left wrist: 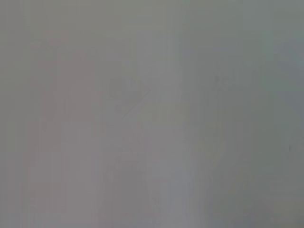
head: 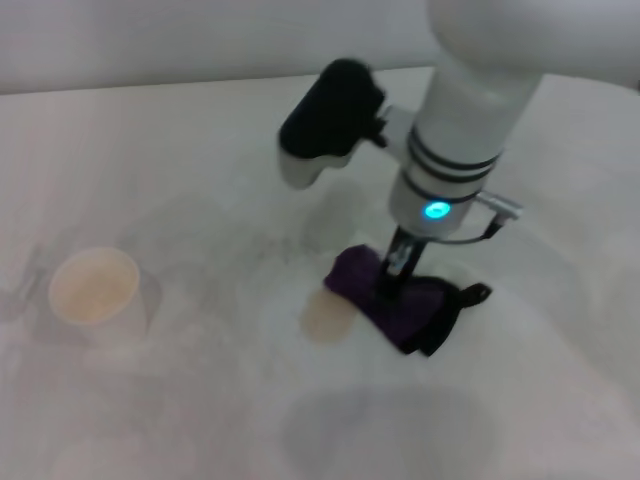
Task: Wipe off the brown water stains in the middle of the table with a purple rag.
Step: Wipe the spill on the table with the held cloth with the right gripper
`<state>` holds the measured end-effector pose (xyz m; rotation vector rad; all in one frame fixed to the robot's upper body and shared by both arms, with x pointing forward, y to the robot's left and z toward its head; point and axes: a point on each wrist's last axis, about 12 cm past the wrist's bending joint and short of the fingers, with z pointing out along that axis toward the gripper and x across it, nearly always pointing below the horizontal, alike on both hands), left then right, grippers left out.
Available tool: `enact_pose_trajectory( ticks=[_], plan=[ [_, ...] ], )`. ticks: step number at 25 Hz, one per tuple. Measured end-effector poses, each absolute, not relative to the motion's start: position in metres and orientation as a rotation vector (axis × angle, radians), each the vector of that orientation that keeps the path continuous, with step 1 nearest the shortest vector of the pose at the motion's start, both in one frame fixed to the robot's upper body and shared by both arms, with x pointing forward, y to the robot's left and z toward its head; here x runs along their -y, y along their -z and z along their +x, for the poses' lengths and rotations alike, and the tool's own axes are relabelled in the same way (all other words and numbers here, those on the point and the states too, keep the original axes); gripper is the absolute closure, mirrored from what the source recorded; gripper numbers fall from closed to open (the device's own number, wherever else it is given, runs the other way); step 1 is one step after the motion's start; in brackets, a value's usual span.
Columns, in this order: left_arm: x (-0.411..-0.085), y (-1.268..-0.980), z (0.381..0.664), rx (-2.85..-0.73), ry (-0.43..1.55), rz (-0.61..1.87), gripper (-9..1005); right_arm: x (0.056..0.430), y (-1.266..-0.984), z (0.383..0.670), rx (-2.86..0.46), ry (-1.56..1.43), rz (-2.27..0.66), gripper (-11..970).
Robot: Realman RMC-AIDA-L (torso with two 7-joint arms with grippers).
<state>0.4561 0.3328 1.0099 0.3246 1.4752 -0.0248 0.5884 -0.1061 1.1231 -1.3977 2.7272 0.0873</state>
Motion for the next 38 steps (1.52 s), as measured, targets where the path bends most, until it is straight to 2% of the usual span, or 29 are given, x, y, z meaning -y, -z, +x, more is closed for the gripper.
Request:
enact_pose_trajectory(
  ticks=[11, 16, 33, 38],
  plan=[
    [-0.333, -1.009, 0.456, -1.481, 0.024, 0.325, 104, 0.062, -1.118, 0.550, -2.641, -0.205, -1.713, 883],
    [-0.332, -1.009, 0.455, -1.482, 0.026, 0.325, 104, 0.056, -1.117, 0.544, -2.614, -0.234, -1.752, 884],
    [-0.333, -1.008, 0.454, -1.485, 0.025, 0.323, 105, 0.085, -1.110, 0.600, -2.689, -0.002, -1.467, 883],
    [-0.333, -1.008, 0.454, -1.484, 0.024, 0.322, 104, 0.084, -1.115, 0.604, -2.672, -0.015, -1.442, 883]
  ],
)
